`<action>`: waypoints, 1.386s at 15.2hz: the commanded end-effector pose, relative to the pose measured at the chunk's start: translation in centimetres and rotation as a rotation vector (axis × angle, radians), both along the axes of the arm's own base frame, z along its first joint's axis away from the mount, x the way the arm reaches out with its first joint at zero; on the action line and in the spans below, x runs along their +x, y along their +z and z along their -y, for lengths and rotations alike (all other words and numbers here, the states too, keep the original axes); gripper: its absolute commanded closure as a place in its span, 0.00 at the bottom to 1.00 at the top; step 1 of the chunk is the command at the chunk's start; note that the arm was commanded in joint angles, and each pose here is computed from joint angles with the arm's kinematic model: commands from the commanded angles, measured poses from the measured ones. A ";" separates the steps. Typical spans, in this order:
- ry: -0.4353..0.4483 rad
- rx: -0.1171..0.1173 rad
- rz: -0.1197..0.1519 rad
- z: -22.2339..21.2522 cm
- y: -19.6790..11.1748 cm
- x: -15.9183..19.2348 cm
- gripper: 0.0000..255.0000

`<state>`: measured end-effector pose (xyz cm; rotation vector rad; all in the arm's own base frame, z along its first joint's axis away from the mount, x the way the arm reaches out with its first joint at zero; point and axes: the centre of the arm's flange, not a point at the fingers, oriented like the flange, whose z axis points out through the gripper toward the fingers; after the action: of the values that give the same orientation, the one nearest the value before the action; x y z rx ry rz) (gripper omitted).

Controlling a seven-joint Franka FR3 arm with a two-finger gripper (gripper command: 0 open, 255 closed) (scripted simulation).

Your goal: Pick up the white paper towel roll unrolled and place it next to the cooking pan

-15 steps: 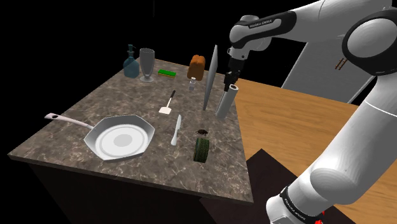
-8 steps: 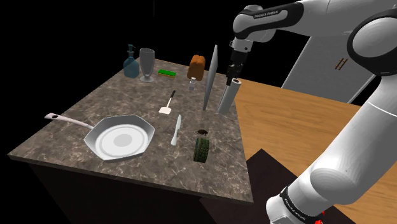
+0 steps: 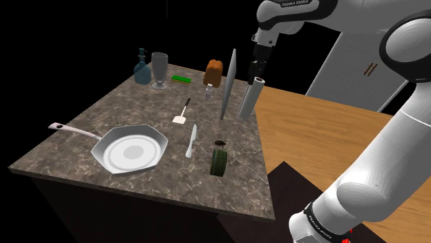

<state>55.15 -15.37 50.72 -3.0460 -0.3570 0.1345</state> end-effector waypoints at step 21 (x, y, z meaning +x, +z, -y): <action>0.000 0.000 0.000 0.1 11.7 -0.1 1.00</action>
<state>55.08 -15.54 61.81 -3.0460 -0.3570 0.1345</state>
